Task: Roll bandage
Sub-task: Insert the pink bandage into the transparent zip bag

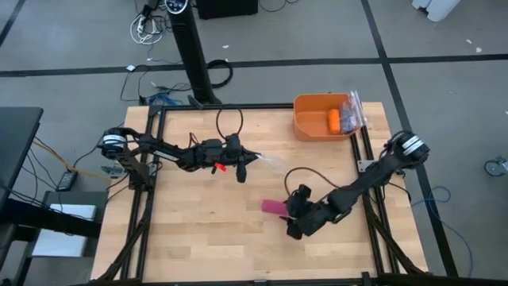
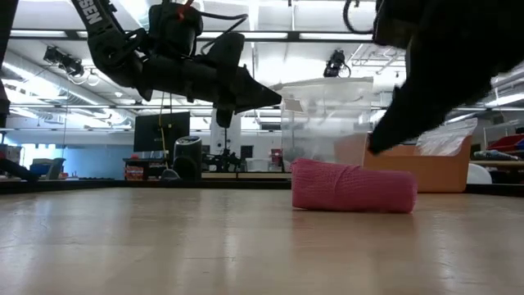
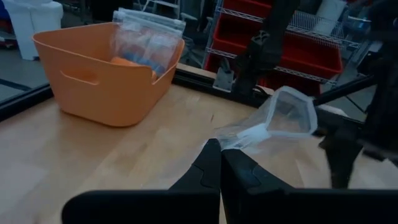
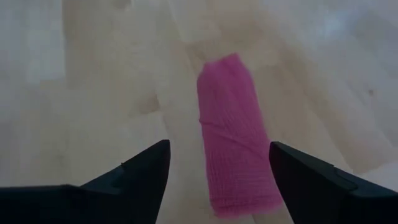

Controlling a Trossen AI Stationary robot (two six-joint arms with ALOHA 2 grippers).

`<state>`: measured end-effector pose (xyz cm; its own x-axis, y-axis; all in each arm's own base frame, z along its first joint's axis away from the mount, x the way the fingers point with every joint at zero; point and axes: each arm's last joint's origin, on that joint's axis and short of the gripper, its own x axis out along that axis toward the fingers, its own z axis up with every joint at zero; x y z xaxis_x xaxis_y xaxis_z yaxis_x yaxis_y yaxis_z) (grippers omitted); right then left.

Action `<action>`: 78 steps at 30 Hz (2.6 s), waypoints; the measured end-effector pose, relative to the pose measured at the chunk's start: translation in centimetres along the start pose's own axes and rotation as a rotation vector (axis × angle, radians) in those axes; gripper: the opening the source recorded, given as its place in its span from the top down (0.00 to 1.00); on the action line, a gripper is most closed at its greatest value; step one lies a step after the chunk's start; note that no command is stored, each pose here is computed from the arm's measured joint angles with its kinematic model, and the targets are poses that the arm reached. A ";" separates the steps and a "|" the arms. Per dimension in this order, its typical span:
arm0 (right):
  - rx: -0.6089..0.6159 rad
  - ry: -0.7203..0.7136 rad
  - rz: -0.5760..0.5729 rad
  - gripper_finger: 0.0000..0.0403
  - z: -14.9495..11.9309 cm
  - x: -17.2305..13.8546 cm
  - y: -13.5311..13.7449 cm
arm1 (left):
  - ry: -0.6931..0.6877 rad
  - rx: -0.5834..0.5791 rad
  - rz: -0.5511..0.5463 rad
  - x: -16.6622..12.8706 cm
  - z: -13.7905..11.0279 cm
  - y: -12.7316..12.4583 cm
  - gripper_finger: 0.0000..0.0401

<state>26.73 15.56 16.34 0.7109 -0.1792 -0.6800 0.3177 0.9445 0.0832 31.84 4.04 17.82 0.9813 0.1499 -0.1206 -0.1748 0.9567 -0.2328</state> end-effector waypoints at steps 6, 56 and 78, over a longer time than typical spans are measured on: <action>-0.031 0.057 -0.049 0.25 -1.4 2.2 -0.1 | 0.010 0.000 -0.019 0.0 -0.1 0.0 1.00; 0.032 0.339 -0.164 0.87 13.2 -7.4 -6.9 | 0.102 0.060 0.104 0.3 -0.7 -0.2 1.00; 0.096 0.417 -0.246 0.87 13.9 -6.5 -10.2 | 0.109 0.068 0.083 0.3 -0.8 -0.7 1.00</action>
<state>27.57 3.23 30.08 0.3019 -0.2493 -0.9201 0.5145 0.8552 -0.0629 32.18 3.24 17.15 0.9485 0.2045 -0.2420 -0.2454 0.9573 -0.1527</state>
